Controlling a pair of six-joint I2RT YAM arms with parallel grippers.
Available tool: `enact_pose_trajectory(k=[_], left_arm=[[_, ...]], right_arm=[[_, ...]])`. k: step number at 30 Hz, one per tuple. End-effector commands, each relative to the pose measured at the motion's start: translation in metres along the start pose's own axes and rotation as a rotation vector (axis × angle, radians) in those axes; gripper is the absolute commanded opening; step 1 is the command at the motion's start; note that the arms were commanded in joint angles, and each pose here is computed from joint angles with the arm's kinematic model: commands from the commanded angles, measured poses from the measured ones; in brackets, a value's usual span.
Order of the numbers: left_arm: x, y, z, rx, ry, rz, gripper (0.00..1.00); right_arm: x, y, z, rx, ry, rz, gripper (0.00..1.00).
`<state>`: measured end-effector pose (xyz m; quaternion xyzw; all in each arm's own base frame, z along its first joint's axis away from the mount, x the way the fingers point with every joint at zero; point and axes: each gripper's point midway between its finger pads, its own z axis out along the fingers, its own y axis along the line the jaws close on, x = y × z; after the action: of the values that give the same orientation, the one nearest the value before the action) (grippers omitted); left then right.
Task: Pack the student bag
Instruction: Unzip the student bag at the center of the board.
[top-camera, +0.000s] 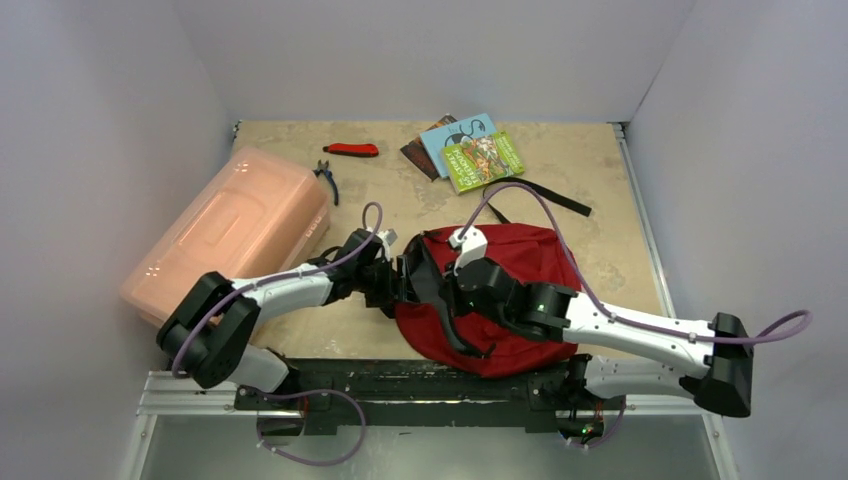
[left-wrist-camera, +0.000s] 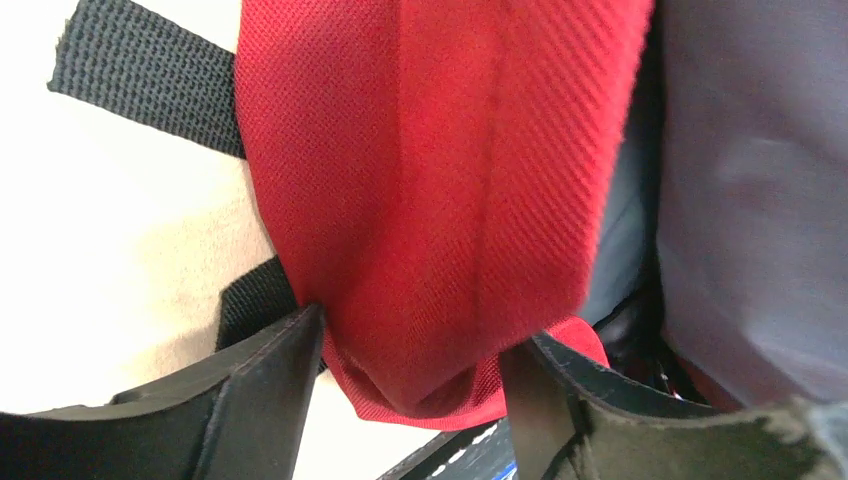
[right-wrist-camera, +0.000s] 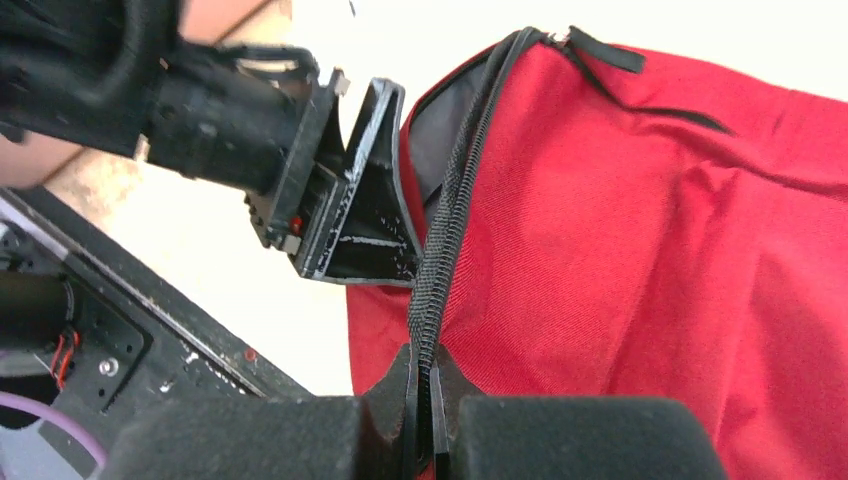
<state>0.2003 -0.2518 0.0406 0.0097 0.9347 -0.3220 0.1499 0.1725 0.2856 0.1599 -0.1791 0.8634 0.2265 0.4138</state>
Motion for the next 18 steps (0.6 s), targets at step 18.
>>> enact_pose_trajectory(k=[18], left_arm=[[-0.007, -0.068, 0.027, 0.213, -0.021, -0.013, 0.21]], right_arm=[[-0.145, -0.145, -0.112, 0.546, -0.411, 0.081, 0.00]])
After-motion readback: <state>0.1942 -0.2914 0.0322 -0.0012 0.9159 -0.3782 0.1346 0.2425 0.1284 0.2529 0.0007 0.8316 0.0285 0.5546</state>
